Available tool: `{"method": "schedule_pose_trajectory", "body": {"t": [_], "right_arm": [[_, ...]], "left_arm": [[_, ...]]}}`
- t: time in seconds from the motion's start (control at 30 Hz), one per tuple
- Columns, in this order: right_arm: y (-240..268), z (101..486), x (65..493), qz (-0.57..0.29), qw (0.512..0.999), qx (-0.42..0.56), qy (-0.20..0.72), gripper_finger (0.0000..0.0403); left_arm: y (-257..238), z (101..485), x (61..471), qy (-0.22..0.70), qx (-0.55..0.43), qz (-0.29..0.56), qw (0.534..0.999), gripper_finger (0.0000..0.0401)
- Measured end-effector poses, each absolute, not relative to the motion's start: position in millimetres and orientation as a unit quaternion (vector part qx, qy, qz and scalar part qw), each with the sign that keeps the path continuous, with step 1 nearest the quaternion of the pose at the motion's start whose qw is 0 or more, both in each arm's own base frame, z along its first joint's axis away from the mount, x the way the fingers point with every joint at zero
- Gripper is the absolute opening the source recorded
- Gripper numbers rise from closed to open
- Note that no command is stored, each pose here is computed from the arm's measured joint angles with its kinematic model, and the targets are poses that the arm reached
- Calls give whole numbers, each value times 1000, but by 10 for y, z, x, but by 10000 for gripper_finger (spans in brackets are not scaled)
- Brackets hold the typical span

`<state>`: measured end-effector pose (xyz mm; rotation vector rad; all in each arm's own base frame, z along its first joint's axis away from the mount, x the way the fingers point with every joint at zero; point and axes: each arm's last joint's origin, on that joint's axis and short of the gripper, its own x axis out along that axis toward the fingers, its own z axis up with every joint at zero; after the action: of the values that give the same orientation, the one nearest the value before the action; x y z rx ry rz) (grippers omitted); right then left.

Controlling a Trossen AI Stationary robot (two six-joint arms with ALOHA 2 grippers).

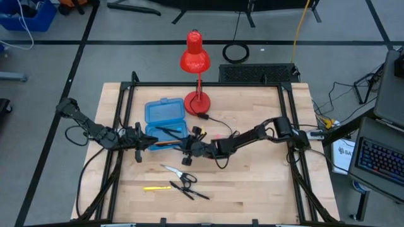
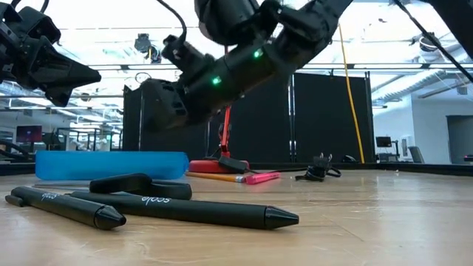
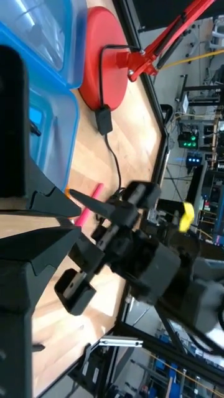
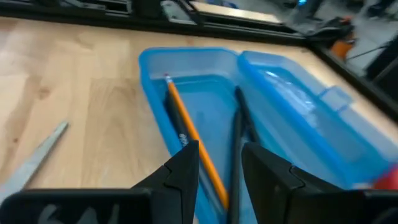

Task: Pick & place school supplies into a supply box
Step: Put the orange pencil into the blue supply box

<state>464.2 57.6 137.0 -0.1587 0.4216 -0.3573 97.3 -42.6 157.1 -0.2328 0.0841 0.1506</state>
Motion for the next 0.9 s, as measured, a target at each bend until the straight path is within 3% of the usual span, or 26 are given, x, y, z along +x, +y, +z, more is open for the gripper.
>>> {"method": "schedule_pose_trajectory", "body": {"t": [0.27, 0.63, 0.9], "right_arm": [[700, 1307, 4322, -245, 943, -52, 220, 109], [685, 1147, 3714, -272, 938, 64, 204, 97], [675, 985, 3534, -228, 930, 148, 249, 88]], "left_arm": [[-427, 1560, 973, 46, -119, 76, 989, 37], [-432, 1562, 984, 44, -122, 81, 988, 37], [-429, 1560, 985, 44, -121, 87, 988, 37]]}}
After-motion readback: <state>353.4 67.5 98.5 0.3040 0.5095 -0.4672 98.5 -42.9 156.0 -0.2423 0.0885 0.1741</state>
